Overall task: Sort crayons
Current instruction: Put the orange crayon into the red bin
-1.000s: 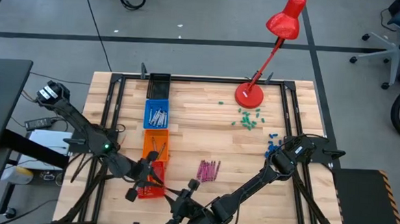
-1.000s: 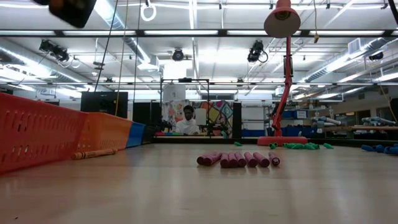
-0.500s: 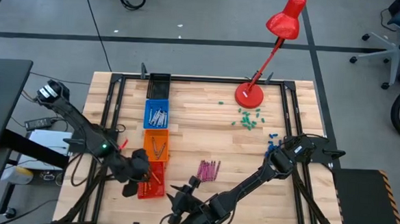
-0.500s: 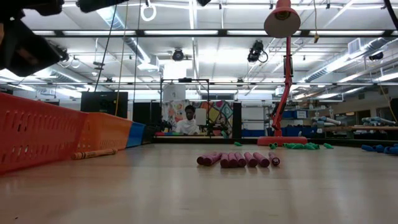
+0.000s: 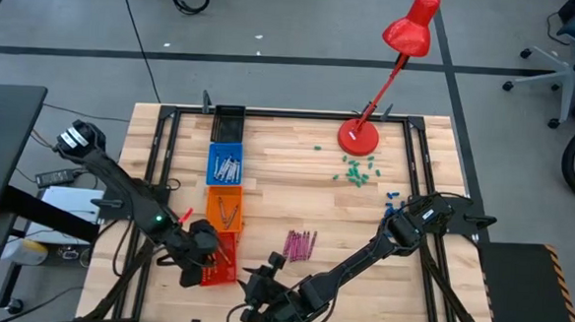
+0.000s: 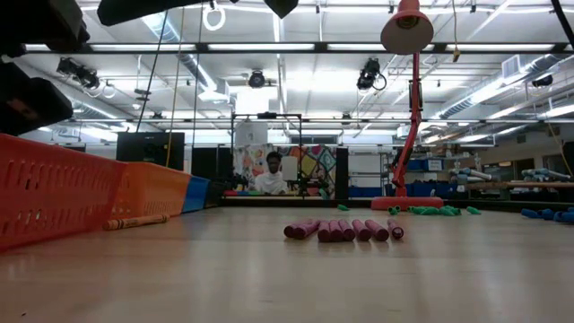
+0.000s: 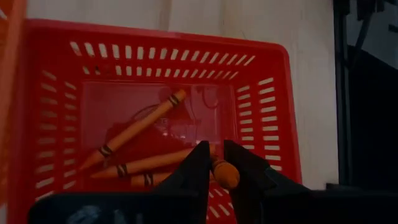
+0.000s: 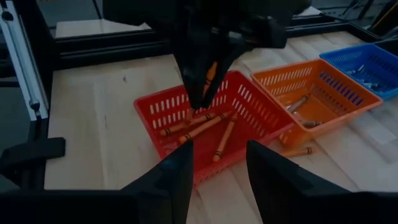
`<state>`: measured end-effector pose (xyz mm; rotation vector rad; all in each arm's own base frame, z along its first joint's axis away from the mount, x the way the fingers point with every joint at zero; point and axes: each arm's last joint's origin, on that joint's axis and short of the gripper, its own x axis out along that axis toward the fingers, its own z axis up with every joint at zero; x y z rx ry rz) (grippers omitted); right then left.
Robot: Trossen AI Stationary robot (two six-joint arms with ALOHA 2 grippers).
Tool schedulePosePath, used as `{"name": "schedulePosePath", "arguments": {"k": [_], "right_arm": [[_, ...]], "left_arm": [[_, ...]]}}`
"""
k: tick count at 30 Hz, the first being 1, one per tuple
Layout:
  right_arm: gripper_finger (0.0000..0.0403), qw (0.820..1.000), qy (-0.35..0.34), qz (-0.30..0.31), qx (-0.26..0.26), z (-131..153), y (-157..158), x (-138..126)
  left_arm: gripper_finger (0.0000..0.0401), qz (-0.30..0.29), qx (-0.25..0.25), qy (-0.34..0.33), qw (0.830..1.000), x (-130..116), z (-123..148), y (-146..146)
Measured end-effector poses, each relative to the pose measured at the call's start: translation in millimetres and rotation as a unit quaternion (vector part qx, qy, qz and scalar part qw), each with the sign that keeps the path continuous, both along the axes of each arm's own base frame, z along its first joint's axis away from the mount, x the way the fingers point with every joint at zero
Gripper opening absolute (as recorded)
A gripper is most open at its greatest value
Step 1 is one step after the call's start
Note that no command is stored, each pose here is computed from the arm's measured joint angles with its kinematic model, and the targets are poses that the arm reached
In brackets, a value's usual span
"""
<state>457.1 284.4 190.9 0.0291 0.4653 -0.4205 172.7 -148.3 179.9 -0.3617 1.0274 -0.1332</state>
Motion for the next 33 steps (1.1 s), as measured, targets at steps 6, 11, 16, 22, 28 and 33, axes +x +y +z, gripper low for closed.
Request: {"name": "schedulePosePath", "arguments": {"k": [6, 11, 16, 22, 28, 33], "right_arm": [[0.0151, 1.000, -0.009, 0.012, -0.008, 3, 2, 2], [0.0151, 1.000, -0.011, 0.013, -0.010, 3, 2, 3], [0.0151, 1.000, -0.009, 0.016, -0.008, 3, 2, 3], [0.0151, 1.000, -0.007, 0.021, -0.004, 3, 2, 3], [0.0151, 1.000, -0.007, 0.021, -0.004, 3, 2, 3], [0.0151, 1.000, -0.007, 0.021, -0.004, 3, 2, 3]], "left_arm": [[0.0055, -0.012, -0.013, -0.002, 1.000, 5, -4, -5], [0.0055, -0.027, -0.012, -0.020, 0.999, 10, -7, -9], [0.0055, -0.029, -0.011, -0.028, 0.999, 16, -10, -9], [0.0055, -0.023, -0.015, -0.038, 0.999, 20, -8, -6], [0.0055, -0.020, -0.041, -0.067, 0.997, 19, -16, -6], [0.0055, -0.004, -0.048, -0.067, 0.997, 17, -23, -1]]}}
